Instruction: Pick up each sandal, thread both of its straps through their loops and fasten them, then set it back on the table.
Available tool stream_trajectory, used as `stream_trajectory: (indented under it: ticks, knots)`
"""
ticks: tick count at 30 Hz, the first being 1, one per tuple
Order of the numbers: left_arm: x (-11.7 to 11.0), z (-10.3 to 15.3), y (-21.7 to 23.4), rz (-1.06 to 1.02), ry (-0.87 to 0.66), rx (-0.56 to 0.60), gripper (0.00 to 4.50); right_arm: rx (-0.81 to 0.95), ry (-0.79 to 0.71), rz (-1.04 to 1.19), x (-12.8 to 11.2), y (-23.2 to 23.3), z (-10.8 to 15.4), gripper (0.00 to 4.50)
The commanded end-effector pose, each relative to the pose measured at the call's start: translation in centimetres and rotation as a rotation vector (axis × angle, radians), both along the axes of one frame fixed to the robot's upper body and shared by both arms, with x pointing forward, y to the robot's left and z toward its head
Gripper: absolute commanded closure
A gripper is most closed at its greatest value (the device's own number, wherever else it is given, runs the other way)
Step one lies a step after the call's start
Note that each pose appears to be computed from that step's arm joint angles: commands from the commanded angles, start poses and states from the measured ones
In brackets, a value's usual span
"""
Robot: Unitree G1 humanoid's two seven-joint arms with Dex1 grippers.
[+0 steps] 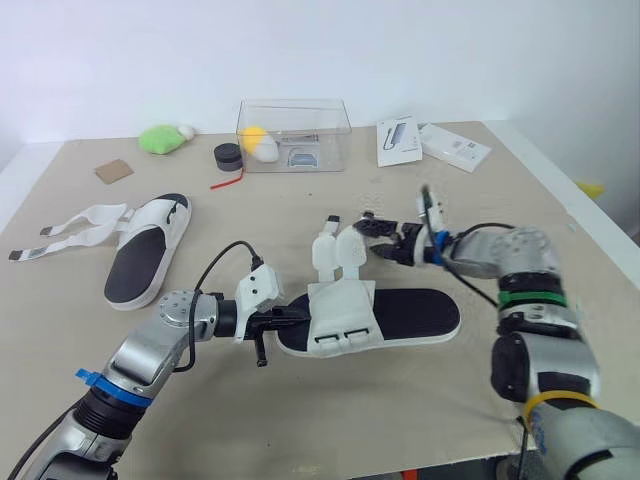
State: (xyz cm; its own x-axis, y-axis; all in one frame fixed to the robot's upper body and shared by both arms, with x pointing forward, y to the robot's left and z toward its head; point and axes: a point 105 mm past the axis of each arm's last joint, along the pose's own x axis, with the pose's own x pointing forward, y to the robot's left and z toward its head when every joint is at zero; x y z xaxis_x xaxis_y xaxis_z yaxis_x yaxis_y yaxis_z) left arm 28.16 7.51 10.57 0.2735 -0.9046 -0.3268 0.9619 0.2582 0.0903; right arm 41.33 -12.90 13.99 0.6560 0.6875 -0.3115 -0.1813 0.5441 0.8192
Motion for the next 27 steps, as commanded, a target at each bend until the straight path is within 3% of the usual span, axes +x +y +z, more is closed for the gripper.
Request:
stream_trajectory:
  ticks: [1, 9, 11, 18, 22, 27]
  knots:
    - [0.0, -0.8, 0.4, 0.013, 0.026, 0.028, 4.43, -0.006, -0.027, -0.046, 1.2, 0.2, 0.4, 0.0]
    - [0.0, -0.7, 0.5, 0.02, 0.022, 0.028, 4.43, -0.001, -0.054, -0.119, 2.9, 0.5, 0.3, 0.0]
    - [0.1, -0.8, 0.7, 0.025, 0.021, 0.029, 4.5, -0.002, -0.063, -0.127, 3.1, 0.5, 0.4, 0.78]
    - [0.3, -0.8, 0.8, 0.035, 0.018, 0.03, 4.5, -0.027, -0.095, -0.071, 2.9, 0.8, 0.8, 4.35]
    - [0.4, -0.9, 0.9, 0.041, 0.019, 0.028, 4.5, -0.096, -0.276, -0.005, 3.4, 1.1, 2.8, 4.43]
    - [0.5, -0.9, 1.0, 0.041, 0.018, 0.031, 4.5, -0.111, -0.667, 0.203, 1.8, 2.8, 7.8, 4.43]
